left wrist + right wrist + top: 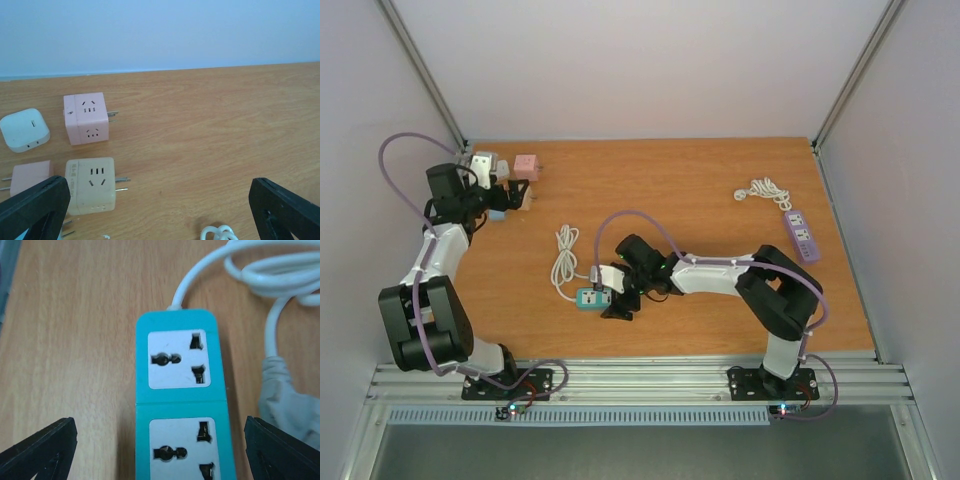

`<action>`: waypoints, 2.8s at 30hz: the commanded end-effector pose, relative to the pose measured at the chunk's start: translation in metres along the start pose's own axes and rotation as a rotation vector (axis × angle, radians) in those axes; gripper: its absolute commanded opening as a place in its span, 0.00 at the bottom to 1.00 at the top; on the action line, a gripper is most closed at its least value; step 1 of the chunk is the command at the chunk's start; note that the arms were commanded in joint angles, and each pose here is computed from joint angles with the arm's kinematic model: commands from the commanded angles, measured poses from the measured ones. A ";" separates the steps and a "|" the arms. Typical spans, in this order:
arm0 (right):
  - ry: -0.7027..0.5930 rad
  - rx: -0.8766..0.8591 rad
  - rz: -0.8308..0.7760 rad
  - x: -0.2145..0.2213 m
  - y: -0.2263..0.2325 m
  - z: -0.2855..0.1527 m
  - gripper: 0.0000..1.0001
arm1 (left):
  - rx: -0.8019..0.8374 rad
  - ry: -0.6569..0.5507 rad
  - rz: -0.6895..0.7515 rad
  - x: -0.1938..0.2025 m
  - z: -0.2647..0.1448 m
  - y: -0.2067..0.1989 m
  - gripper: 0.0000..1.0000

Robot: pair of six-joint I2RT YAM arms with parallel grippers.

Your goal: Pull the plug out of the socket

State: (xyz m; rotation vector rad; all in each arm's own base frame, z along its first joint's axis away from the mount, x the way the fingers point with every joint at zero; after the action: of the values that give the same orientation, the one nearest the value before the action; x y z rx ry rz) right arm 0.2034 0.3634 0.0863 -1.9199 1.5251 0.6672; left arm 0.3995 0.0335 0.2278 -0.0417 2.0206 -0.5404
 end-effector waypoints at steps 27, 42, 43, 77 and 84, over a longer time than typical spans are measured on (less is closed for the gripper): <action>0.208 0.204 0.274 0.083 -0.054 -0.033 0.38 | 0.023 0.011 0.057 0.009 -0.005 -0.007 1.00; 0.288 0.346 0.520 0.175 -0.069 -0.112 0.35 | 0.033 0.001 0.050 0.007 -0.005 -0.008 1.00; 0.289 0.354 0.534 0.179 -0.070 -0.117 0.35 | 0.034 0.000 0.052 0.007 -0.005 -0.009 1.00; 0.302 0.610 0.968 0.316 -0.030 -0.266 0.42 | 0.040 0.047 0.075 0.012 0.001 -0.013 1.00; 0.251 0.646 0.948 0.296 -0.042 -0.285 0.74 | -0.007 0.114 0.161 0.017 0.001 -0.023 1.00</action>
State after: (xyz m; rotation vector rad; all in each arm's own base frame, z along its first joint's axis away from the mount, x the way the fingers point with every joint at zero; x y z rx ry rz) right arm 0.3142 -0.0338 0.0648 -0.7763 2.4577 0.2070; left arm 0.3873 0.0122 0.2066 0.0662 2.1174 -0.5357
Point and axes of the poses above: each gripper's point midway between its finger pads, its own z axis out along the fingers, its own y axis along the line the jaws close on, x = y × z, the point moved 4 cm from there along -z, back along the fingers, and after that the axes turned 13 degrees about -z, right-handed, at the moved point
